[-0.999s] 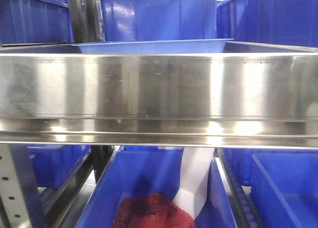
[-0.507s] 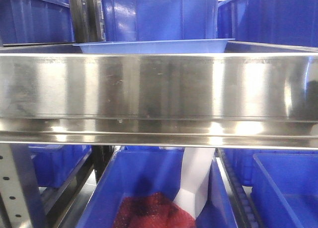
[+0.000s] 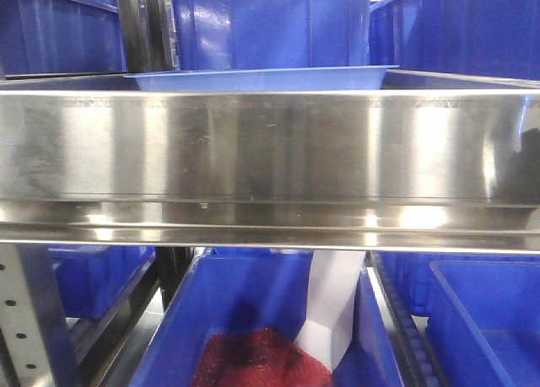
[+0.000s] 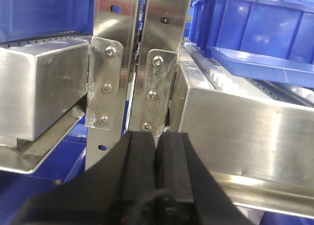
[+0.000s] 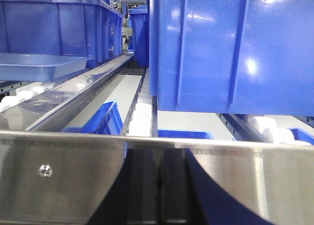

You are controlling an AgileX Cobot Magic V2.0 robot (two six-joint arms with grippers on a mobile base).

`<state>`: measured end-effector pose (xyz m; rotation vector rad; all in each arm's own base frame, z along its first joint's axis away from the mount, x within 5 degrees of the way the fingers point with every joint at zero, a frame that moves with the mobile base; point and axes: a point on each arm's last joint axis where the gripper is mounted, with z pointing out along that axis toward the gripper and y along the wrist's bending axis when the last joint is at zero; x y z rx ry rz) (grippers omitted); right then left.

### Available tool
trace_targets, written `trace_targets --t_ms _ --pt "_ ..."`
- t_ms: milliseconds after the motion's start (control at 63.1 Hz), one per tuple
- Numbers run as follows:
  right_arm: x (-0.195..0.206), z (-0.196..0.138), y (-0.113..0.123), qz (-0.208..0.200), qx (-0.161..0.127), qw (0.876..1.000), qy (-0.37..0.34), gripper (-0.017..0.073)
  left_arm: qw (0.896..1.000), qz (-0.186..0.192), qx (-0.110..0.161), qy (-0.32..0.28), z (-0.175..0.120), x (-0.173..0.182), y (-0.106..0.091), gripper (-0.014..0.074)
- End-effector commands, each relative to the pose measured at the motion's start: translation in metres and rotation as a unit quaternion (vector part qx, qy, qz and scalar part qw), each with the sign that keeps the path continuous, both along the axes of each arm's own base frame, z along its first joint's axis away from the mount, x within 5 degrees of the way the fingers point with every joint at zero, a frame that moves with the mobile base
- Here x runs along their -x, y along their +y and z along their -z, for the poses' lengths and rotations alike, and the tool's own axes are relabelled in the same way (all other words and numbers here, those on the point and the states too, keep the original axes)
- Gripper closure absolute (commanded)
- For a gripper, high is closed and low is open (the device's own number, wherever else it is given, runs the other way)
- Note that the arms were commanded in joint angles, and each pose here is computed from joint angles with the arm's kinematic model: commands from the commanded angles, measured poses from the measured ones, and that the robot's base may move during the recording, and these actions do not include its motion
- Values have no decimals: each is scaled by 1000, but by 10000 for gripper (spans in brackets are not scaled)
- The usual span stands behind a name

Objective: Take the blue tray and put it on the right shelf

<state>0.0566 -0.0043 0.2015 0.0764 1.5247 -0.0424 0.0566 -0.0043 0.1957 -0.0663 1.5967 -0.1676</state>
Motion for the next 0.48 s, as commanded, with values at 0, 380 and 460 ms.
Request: trace_targets --t_ms 0,380,460 --pt "4 -18 -1 7 9 998 -69 508 999 -8 7 -37 1 0 1 642" --pt "4 -18 -1 7 9 998 -69 508 999 -8 7 -37 1 0 1 642" --pt "4 -18 -1 7 9 998 -69 508 999 -8 7 -37 1 0 1 642"
